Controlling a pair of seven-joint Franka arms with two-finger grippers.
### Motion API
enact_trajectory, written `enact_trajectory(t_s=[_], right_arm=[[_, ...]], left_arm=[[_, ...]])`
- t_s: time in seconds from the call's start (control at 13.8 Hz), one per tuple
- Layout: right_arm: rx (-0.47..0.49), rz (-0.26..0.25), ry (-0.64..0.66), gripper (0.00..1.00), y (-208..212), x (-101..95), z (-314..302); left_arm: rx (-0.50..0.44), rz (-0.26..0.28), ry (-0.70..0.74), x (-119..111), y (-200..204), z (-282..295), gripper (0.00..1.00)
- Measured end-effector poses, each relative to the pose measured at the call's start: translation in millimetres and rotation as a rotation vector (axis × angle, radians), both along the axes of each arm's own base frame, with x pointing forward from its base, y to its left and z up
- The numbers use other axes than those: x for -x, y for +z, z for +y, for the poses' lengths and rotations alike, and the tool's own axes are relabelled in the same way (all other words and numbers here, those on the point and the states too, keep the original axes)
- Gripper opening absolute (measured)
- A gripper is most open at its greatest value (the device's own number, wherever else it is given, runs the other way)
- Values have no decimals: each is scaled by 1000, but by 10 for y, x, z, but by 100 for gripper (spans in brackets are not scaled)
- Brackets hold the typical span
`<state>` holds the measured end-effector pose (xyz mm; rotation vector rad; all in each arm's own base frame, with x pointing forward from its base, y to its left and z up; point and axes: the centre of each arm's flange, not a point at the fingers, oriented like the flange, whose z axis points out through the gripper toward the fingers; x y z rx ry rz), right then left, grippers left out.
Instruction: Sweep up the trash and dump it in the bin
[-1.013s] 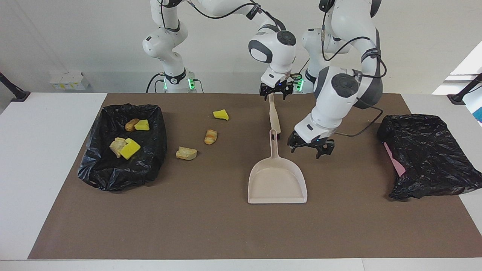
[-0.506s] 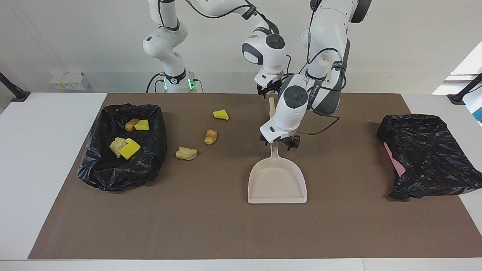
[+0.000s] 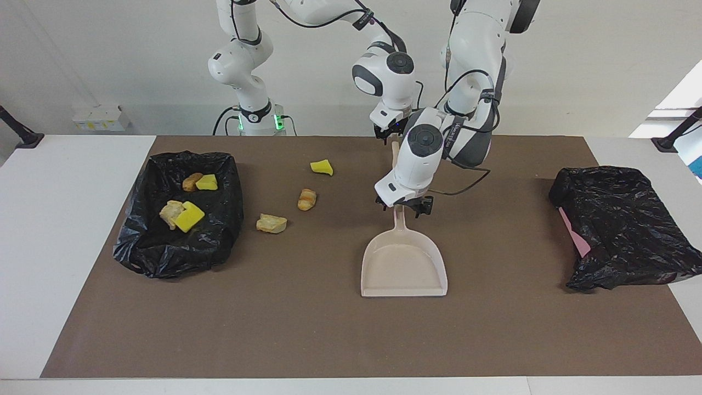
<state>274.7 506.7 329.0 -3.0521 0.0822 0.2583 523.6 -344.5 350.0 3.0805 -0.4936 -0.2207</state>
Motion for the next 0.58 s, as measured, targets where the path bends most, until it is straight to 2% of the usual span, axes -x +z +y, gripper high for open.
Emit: enact_trajectory(t_s=[0.07, 0.29, 0.58], right_arm=[[0, 0, -2, 57, 1, 5, 3], [6, -1, -19, 56, 2, 36, 20], [12, -16, -30, 52, 44, 61, 34]], left_arm=[[0, -1, 4, -12, -2, 18, 70], [7, -23, 25, -109, 52, 106, 34], [19, -82, 41, -335, 325, 320, 33]])
